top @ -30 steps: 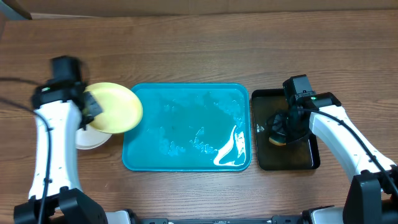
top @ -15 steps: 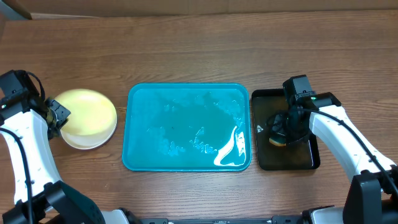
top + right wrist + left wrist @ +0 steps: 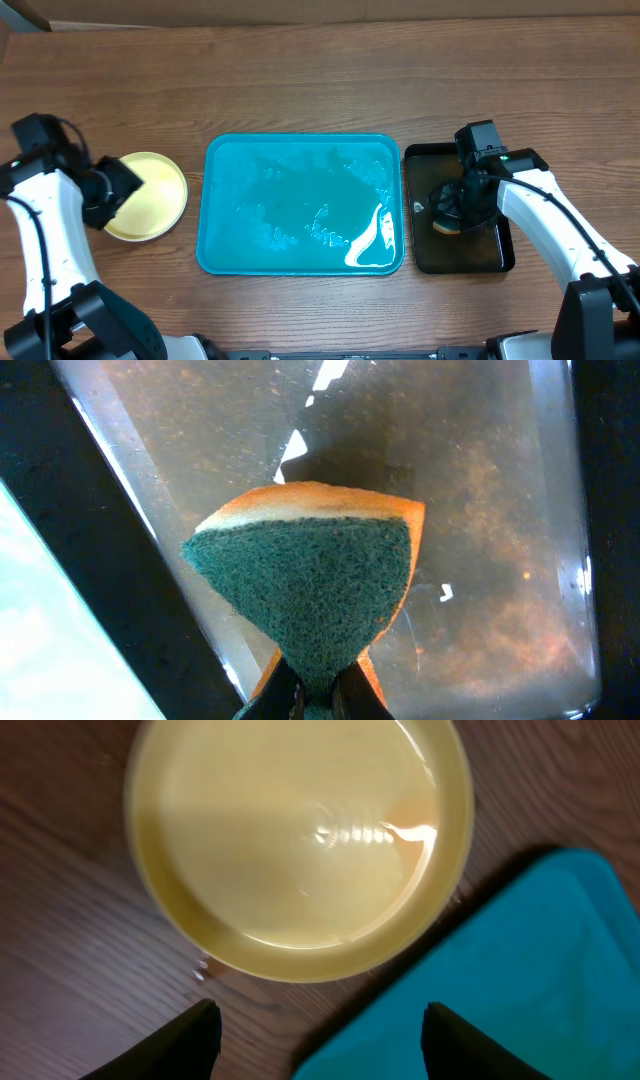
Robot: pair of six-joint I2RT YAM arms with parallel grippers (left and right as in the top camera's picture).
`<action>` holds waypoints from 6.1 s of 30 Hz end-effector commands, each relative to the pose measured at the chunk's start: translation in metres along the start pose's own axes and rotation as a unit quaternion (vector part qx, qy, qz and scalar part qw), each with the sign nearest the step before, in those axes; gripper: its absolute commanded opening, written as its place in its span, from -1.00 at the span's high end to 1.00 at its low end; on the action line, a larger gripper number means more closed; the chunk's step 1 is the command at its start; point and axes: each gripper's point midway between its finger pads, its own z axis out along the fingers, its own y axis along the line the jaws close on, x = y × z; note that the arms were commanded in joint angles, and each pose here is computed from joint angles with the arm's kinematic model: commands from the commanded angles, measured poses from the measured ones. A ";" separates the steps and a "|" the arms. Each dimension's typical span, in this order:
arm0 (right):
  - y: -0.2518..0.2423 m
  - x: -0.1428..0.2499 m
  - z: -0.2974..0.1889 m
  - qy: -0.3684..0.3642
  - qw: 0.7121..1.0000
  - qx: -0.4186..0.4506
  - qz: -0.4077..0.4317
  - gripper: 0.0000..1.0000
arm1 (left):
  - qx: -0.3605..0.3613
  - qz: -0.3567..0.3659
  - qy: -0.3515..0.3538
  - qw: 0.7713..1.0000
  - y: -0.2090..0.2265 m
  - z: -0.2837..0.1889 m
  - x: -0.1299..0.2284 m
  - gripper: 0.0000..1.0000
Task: Clean dirty plates on tray and stack at the side
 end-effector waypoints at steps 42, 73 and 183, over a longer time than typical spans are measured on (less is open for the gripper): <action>0.033 -0.035 -0.026 -0.062 0.992 -0.076 -0.080 0.92 | 0.101 0.361 0.126 0.919 -0.148 0.003 0.156 -0.37; 0.034 -0.037 -0.024 -0.065 0.991 -0.079 -0.081 0.91 | 0.099 0.360 0.129 0.919 -0.147 0.003 0.158 -0.35; -0.037 0.019 -0.197 -0.686 0.697 -0.195 -0.076 -1.00 | 0.235 0.356 -0.199 0.882 -0.050 -0.131 0.204 -0.99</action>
